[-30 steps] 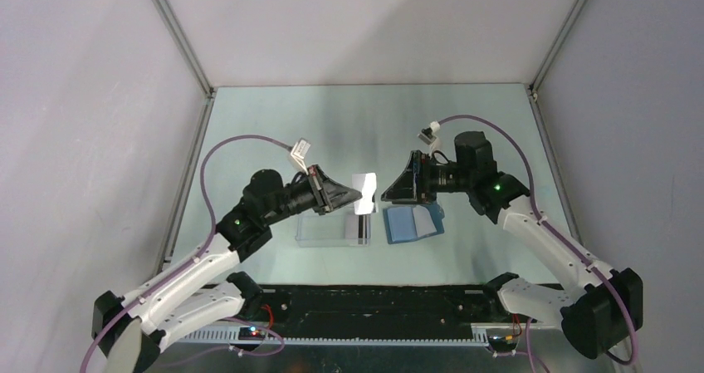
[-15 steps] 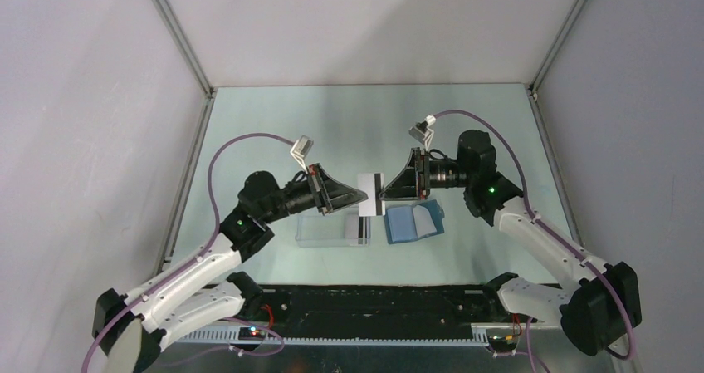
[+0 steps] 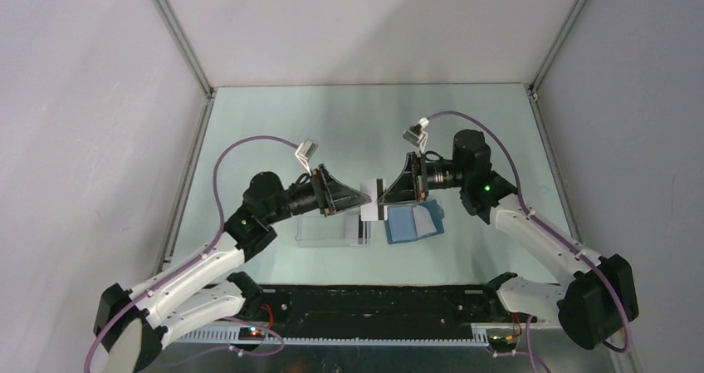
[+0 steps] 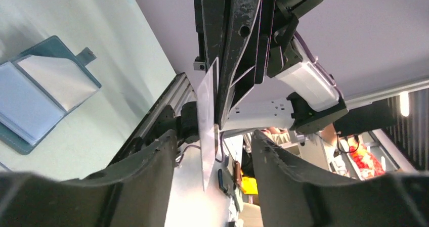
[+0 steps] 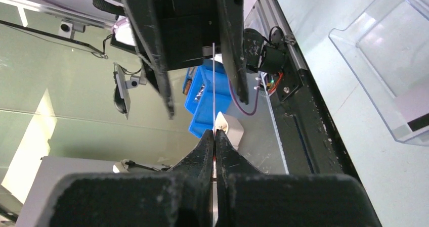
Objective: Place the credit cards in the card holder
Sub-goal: Insert the credit card into the card holder.
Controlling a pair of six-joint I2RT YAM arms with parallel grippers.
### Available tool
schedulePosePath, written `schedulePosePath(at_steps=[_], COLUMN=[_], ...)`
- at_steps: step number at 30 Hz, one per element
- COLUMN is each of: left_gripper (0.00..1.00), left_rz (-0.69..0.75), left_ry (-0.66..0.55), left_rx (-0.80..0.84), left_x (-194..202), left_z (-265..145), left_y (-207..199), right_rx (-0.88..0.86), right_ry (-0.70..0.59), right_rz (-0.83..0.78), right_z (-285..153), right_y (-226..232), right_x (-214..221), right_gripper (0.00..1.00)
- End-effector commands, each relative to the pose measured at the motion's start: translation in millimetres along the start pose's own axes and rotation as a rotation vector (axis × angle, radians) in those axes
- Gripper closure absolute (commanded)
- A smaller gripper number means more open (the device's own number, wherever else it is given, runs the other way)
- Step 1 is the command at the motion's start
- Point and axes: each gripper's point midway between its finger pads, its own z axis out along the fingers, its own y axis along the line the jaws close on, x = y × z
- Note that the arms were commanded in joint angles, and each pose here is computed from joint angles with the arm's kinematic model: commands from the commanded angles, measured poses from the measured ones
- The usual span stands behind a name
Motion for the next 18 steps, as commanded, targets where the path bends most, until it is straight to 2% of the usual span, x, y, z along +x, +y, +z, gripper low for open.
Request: schedulePosePath(at_steps=[1, 4, 5, 11, 15, 18], left_gripper=[0.29, 0.2, 0.19, 0.17, 0.26, 0.42], left_rz=[0.001, -0.007, -0.004, -0.033, -0.051, -0.08], left_ry=[-0.017, -0.03, -0.04, -0.027, 0.016, 0.083], left_rx=[0.001, -0.035, -0.047, -0.172, -0.28, -0.356], left_x=[-2, -2, -4, -2, 6, 20], left_z=[1, 3, 4, 21, 38, 56], left_y=[4, 17, 21, 62, 93, 117], right_rx=[0.079, 0.234, 0.302, 0.665, 0.788, 0.859], right_ry=[-0.034, -0.056, -0.093, -0.113, -0.097, -0.085], right_rz=[-0.054, 0.004, -0.033, 0.027, 0.093, 0.136], right_z=[-13, -29, -38, -85, -103, -109], right_y=[-16, -50, -63, -134, -168, -192], right_x=[-1, 7, 1, 15, 26, 33], right_gripper=[1.0, 1.0, 1.0, 1.0, 1.0, 1.0])
